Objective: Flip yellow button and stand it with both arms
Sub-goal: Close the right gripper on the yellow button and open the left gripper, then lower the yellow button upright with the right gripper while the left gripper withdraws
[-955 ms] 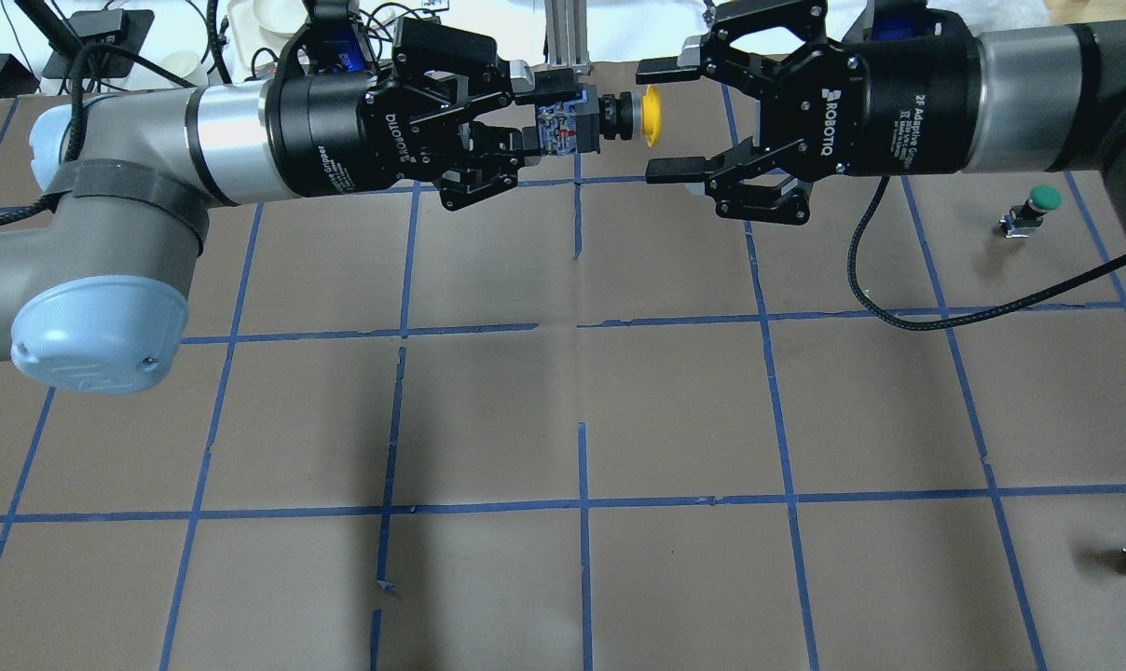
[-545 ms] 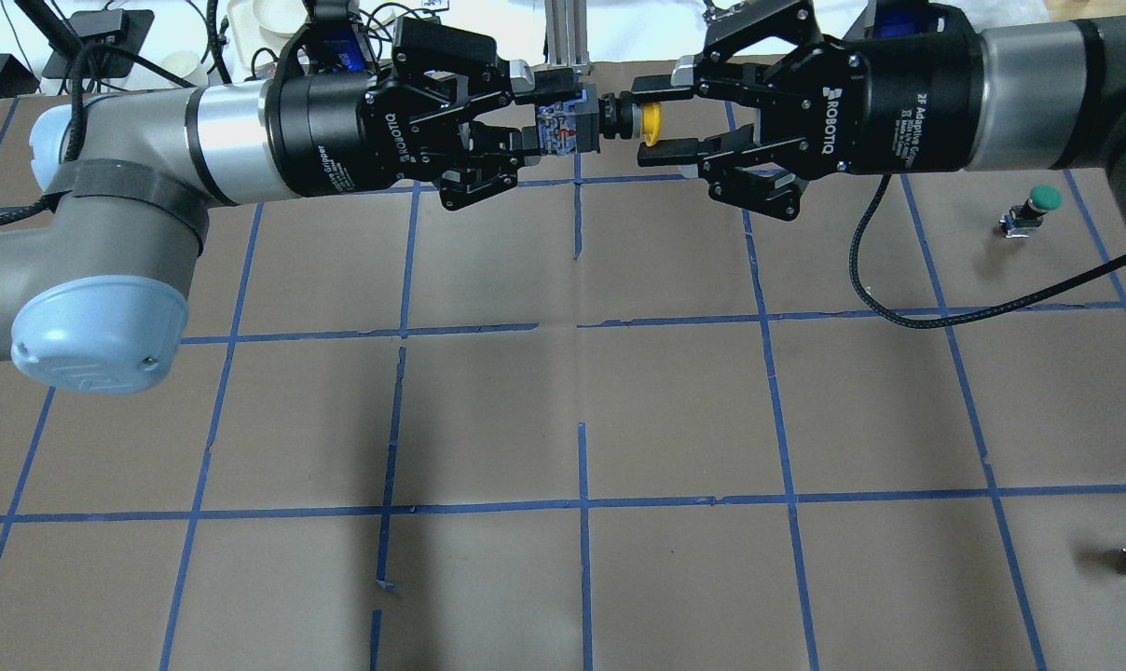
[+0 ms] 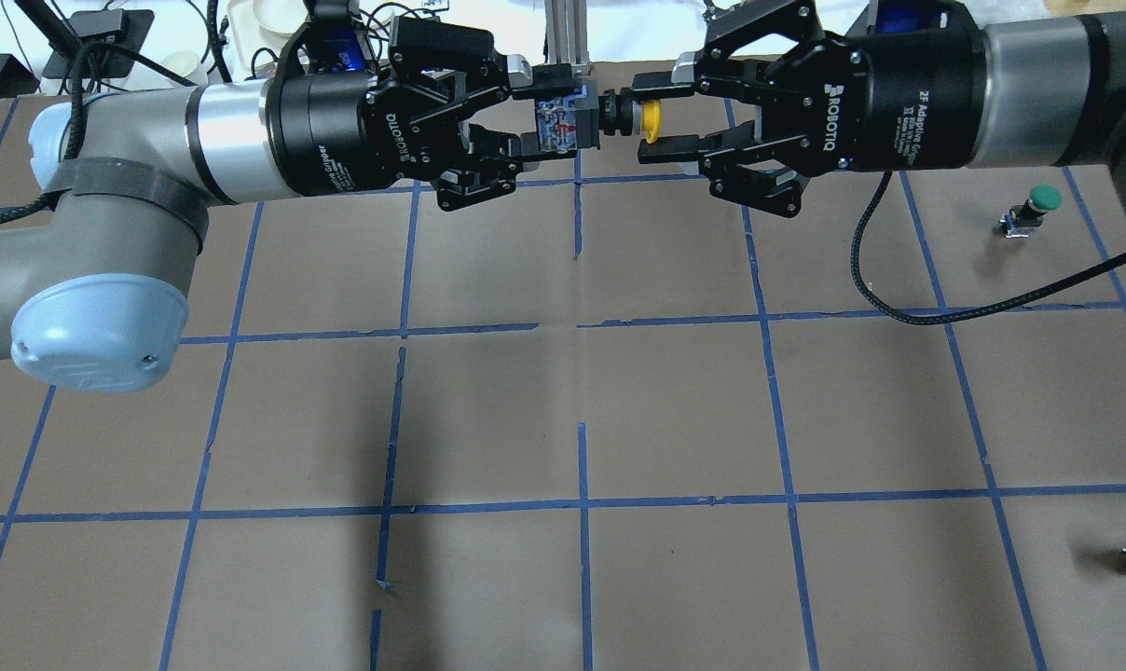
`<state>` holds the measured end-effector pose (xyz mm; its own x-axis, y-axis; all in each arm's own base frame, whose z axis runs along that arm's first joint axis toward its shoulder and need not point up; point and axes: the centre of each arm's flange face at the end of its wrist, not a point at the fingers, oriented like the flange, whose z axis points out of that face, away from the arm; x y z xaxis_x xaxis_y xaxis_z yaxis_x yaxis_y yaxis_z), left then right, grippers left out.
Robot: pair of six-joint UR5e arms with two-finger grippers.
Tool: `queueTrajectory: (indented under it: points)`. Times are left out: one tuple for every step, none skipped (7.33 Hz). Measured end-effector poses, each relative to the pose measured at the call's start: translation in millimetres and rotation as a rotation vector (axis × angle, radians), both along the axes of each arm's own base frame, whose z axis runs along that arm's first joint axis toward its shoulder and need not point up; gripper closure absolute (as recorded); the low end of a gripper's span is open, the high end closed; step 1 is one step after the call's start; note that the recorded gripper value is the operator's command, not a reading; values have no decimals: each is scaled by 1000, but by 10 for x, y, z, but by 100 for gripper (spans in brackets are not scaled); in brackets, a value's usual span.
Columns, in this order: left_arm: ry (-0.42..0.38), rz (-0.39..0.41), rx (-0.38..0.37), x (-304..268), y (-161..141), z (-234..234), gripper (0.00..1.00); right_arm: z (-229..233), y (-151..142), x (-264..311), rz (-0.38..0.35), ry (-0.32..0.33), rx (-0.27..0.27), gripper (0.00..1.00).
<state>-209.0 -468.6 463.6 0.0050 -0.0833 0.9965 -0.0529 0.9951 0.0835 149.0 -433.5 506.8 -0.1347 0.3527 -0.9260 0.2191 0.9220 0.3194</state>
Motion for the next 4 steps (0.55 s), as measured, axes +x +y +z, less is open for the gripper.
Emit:
queueTrajectory:
  points:
    - [-2, 2, 0, 10, -7, 7, 1, 4, -2, 0, 0, 0, -2, 65]
    - [-3, 8, 7, 36, -24, 5, 1, 10, -8, -3, 0, 1, -4, 65]
    - [-6, 17, 14, 80, -47, -16, 1, 17, -19, -14, -2, 2, -11, 64]
    - [-40, 35, 22, 169, -89, -69, 1, 11, -28, -43, -4, 26, -19, 64]
